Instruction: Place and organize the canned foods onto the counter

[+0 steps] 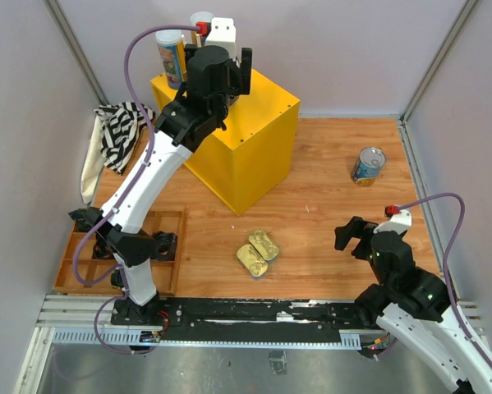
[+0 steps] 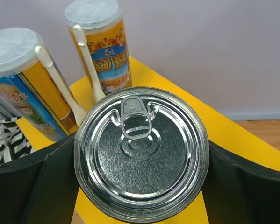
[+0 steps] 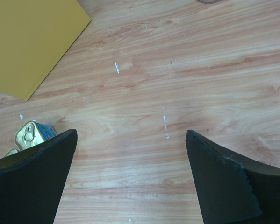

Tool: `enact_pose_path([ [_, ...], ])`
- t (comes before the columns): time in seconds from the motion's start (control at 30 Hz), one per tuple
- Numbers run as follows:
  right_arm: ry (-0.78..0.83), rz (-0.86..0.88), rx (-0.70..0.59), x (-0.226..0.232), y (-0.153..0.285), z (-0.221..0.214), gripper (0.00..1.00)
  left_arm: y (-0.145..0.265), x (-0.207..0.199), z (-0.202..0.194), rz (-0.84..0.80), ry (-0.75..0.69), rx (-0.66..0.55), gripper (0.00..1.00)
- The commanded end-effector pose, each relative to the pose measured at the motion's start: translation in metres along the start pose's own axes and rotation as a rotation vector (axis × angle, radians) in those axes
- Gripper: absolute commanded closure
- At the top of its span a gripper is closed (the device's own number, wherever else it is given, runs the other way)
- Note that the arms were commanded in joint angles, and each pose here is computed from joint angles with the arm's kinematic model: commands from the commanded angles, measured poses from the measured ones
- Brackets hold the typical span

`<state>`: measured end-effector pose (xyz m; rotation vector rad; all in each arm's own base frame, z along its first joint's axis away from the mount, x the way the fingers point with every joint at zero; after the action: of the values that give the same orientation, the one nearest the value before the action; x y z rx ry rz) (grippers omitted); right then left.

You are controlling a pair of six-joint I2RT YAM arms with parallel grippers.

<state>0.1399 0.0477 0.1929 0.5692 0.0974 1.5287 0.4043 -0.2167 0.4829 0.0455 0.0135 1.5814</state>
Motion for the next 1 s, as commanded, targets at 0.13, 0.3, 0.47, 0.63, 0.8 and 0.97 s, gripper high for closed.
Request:
enact_pose_path([
  [0.13, 0.007, 0.05, -0.006, 0.017, -0.008, 0.007, 0.0, -0.002, 0.01, 0.041, -0.058, 0.169, -0.136, 1.0],
  [0.3, 0.014, 0.053, 0.004, 0.021, -0.013, 0.004, 0.0, -0.015, 0.016, 0.036, -0.056, 0.172, -0.129, 1.0],
  [0.47, 0.025, 0.049, 0.01, 0.023, -0.017, 0.002, 0.0, -0.028, 0.014, 0.027, -0.067, 0.177, -0.121, 1.0],
  [0.63, 0.045, 0.036, 0.005, 0.022, -0.02, 0.004, 0.0, -0.041, 0.012, 0.018, -0.073, 0.189, -0.119, 1.0],
  [0.8, 0.065, 0.025, 0.002, 0.023, -0.022, 0.005, 0.01, -0.054, 0.006, 0.012, -0.085, 0.194, -0.122, 1.0],
  [0.97, 0.082, 0.021, 0.005, 0.024, -0.026, 0.005, 0.01, -0.068, -0.001, 0.003, -0.093, 0.196, -0.119, 0.97],
])
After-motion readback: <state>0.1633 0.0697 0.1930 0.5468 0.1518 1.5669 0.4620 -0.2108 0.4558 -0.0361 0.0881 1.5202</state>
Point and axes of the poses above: each gripper's point midway between its finger pads, its own y axis back along the fingers, its own x axis along the line the jaws close on, z = x × y, the point moved 4 cm from there along y, back along the fingers, and after that the axes turned 1 degree about y, right-handed, at the moved point
